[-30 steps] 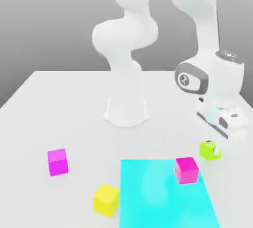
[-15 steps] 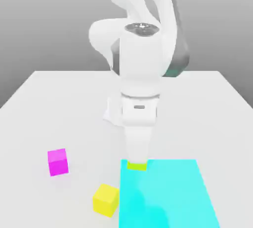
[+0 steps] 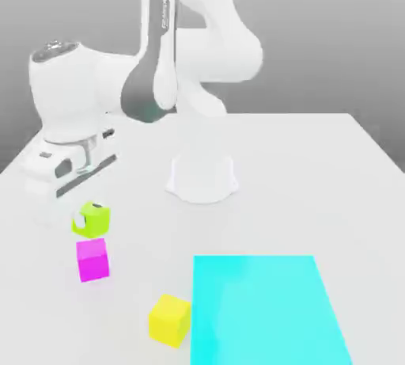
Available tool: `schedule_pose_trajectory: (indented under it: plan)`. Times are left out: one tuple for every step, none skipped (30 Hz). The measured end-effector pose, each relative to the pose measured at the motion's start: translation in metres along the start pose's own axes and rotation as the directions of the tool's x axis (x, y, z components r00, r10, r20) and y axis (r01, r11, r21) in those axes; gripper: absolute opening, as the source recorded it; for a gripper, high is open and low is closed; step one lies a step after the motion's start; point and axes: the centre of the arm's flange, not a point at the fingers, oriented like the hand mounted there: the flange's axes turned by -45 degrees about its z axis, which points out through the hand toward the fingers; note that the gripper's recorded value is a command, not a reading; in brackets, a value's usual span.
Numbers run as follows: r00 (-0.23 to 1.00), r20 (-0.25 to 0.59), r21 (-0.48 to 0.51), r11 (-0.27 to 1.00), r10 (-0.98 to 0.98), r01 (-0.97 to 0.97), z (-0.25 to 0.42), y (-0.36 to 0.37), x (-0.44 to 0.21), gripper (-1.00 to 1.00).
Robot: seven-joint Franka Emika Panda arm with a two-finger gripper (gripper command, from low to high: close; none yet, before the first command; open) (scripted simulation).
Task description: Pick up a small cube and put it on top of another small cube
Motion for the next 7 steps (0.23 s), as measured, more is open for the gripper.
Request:
schedule_pose_trajectory:
  plan:
    - [1.0, -0.005, 0.003, 1.0, -0.002, 0.002, 0.005, 0.0, 0.001, -1.0]
    - [1.0, -0.008, 0.005, 1.0, -0.004, 0.004, 0.009, 0.0, 0.002, -1.0]
    - [1.0, -0.009, 0.006, 1.0, -0.004, 0.004, 0.013, 0.001, 0.002, -1.0]
    - [1.0, -0.009, 0.006, 1.0, -0.003, 0.003, 0.017, 0.001, 0.002, -1.0]
    - [1.0, -0.007, 0.005, 1.0, -0.003, 0.003, 0.02, 0.001, 0.001, -1.0]
    - [1.0, -0.004, 0.004, 1.0, -0.002, 0.002, 0.024, 0.001, 0.001, -1.0]
    - [1.0, 0.001, 0.001, 1.0, 0.0, 0.0, 0.027, 0.0, -0.001, -1.0]
